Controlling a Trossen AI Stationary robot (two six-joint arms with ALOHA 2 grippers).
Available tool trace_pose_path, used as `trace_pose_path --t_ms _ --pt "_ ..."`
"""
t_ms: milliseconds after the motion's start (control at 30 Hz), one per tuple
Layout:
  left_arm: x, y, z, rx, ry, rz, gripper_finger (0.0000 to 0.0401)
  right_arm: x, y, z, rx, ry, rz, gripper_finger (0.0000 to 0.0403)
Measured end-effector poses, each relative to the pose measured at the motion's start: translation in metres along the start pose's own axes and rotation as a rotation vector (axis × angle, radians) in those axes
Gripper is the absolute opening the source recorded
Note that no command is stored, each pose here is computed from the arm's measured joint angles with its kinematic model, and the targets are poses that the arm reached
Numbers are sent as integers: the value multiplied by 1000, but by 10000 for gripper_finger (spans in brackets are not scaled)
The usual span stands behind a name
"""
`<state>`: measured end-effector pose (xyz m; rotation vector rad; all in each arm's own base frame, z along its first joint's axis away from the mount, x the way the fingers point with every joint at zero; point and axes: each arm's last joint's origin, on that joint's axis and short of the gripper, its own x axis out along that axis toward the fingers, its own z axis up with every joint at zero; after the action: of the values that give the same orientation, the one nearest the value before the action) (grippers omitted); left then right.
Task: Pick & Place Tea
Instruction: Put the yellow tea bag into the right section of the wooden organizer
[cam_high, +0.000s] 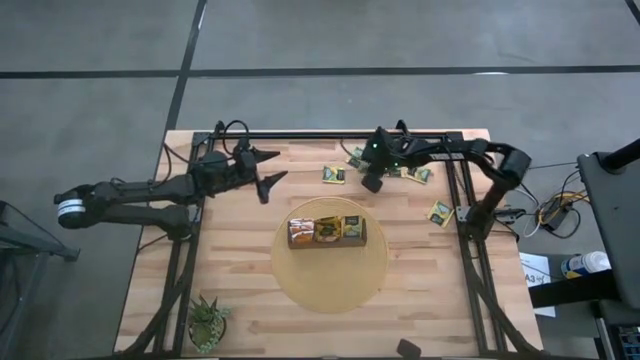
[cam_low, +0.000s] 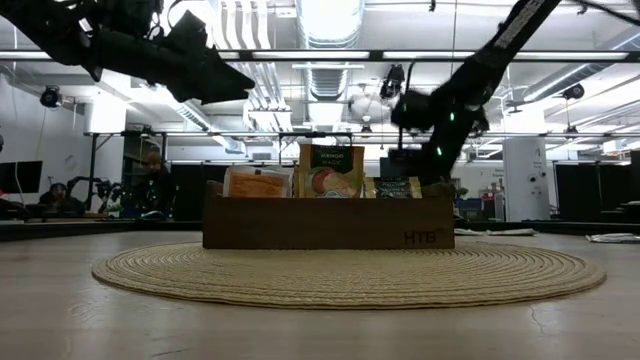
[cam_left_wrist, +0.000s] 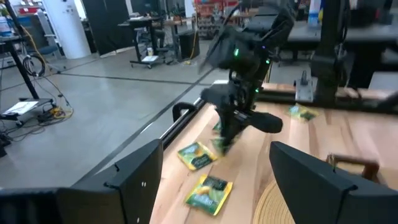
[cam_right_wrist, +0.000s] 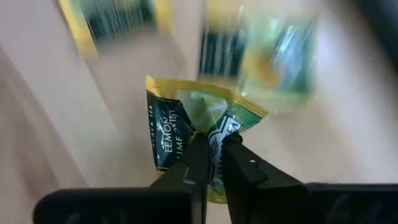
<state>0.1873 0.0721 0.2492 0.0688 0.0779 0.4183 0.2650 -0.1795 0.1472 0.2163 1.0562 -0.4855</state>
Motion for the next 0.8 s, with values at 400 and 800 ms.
trace_pose_path --t_ms 400,800 --pt "0 0 8 -95 -125 -18 288 -93 85 51 -294 -605 -383 19" --pt "2 -3 6 -176 -310 -118 288 -122 168 66 -424 -1017 -809 18"
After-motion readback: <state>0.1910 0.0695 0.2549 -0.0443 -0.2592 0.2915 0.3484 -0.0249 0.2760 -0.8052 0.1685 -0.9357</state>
